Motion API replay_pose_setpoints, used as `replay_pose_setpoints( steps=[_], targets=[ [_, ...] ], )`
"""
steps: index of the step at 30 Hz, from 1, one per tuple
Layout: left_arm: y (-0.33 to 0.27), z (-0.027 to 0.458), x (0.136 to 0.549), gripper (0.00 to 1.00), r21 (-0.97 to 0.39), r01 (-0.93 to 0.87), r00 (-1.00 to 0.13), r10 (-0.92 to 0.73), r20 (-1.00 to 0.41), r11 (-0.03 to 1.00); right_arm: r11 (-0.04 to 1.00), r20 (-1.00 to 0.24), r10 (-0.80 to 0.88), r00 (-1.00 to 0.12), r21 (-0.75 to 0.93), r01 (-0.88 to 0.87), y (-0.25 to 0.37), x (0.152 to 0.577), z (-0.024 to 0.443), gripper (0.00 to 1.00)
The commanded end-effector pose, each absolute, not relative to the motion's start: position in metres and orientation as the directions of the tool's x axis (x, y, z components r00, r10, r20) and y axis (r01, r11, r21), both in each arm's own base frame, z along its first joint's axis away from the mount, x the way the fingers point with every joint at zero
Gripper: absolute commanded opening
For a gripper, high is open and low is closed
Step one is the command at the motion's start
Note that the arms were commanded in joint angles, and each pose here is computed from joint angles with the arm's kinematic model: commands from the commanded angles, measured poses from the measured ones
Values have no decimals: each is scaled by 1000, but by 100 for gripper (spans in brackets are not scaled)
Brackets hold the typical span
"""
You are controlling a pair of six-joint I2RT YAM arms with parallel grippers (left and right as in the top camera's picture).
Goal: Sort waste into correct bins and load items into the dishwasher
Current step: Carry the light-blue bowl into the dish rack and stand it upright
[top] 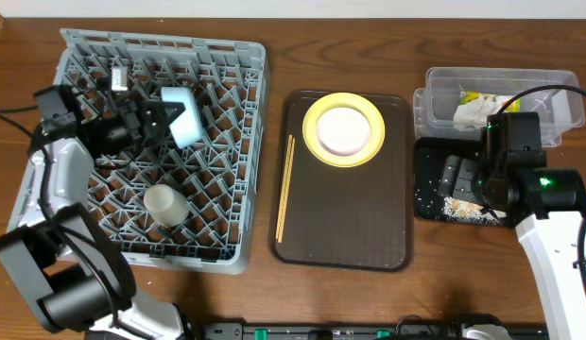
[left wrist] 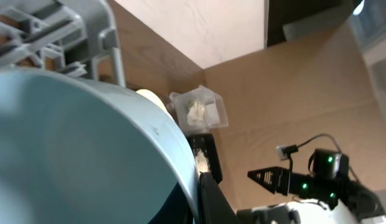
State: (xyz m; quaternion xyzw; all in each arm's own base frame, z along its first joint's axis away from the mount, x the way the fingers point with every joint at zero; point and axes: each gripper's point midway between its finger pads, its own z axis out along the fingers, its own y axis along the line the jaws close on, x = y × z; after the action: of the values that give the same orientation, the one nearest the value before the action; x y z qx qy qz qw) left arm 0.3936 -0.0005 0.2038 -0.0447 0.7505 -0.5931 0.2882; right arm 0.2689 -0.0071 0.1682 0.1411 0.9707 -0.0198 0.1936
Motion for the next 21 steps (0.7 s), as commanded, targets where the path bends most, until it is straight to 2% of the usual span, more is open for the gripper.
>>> replay_pose_setpoints(
  steps=[1, 9, 12, 21],
  targets=[
    [8, 207, 396, 6, -929, 278, -829, -427, -360, 243, 951, -401, 290, -869, 17, 310, -12, 272, 175, 90],
    [9, 200, 398, 6, -934, 267, -833, -431, -347, 237, 951, -399, 291, -870, 23, 307, -11, 272, 175, 90],
    [8, 206, 396, 6, -938, 282, -836, -428, -344, 202, 951, -399, 291, -870, 23, 307, -11, 272, 175, 90],
    [8, 201, 397, 6, -938, 268, -836, -430, -341, 222, 951, -399, 291, -870, 23, 307, -11, 272, 175, 90]
  ],
)
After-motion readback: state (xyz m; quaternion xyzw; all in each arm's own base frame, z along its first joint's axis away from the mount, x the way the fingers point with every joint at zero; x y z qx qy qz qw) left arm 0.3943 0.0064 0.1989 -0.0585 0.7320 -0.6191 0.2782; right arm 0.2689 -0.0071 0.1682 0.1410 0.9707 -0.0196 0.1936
